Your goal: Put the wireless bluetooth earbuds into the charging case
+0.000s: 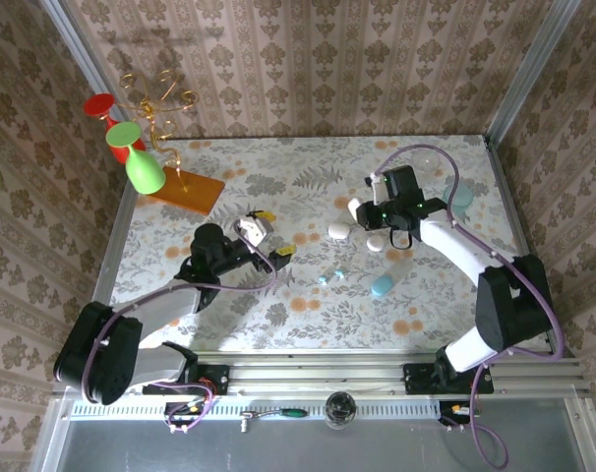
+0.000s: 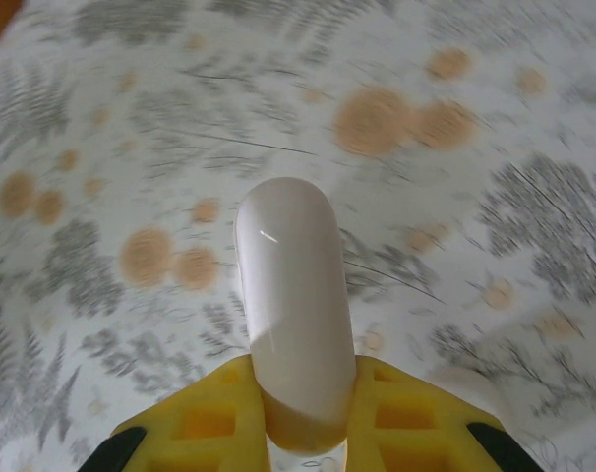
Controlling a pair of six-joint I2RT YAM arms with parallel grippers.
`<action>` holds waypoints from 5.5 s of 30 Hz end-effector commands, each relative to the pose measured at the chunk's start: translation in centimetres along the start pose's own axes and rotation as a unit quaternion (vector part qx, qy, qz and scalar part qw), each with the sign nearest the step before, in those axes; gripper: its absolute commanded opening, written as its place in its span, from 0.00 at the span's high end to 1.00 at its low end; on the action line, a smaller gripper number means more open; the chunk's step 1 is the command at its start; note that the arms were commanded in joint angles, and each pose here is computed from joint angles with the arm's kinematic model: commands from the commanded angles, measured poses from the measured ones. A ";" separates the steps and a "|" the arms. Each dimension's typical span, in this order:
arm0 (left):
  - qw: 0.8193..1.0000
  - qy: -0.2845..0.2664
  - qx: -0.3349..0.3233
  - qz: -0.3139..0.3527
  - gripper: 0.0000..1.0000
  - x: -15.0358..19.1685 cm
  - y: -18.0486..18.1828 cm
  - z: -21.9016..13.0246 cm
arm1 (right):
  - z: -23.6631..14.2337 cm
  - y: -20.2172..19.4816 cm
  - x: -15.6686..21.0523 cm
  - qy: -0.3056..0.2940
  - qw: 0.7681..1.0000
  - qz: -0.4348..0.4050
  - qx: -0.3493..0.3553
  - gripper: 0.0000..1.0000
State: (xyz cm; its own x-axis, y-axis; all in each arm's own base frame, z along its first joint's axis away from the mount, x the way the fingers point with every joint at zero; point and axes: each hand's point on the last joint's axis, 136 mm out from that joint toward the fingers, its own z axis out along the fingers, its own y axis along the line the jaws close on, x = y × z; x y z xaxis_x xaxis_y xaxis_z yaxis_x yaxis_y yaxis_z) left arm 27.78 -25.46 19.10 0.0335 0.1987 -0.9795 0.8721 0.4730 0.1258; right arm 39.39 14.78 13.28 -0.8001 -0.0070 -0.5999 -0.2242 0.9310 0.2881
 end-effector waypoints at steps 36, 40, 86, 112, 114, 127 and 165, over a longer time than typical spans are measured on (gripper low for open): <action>0.975 0.202 -0.070 -0.053 0.00 4.0 -0.1 0.9 | -5.7 -5.2 6.8 0.006 0.978 0.153 0.142 0.05; 0.976 0.203 -0.071 -0.037 0.00 3.3 -1.4 3.8 | -7.8 -7.2 9.8 -0.012 0.963 0.211 0.167 0.03; 0.940 0.329 0.046 -0.080 0.20 10.0 -20.5 19.4 | -11.2 -12.7 11.9 -0.083 0.931 0.343 0.097 0.06; 0.971 0.228 0.068 -0.003 0.53 5.9 -19.2 15.5 | -12.7 -11.5 11.1 -0.109 0.934 0.332 0.076 0.06; 0.974 0.214 0.068 0.003 0.54 5.1 -18.5 14.2 | -12.8 -10.6 10.6 -0.114 0.936 0.329 0.049 0.07; 0.976 0.186 0.109 0.015 0.23 4.4 -16.9 13.9 | -12.9 -10.1 11.3 -0.103 0.934 0.340 0.042 0.07; 0.980 0.183 0.063 -0.057 0.76 10.0 -18.1 18.5 | -13.5 -11.1 11.9 -0.116 0.929 0.346 0.056 0.08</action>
State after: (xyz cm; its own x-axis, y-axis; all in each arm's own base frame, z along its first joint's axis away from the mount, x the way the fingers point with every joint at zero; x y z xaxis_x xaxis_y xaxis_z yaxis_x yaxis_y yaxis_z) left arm 20.84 -49.10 2.92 -0.2194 0.4834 -0.8475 0.9209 0.3895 -0.0162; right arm 25.44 -1.18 13.36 -0.5675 0.6784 -0.4665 0.3830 0.7191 0.5799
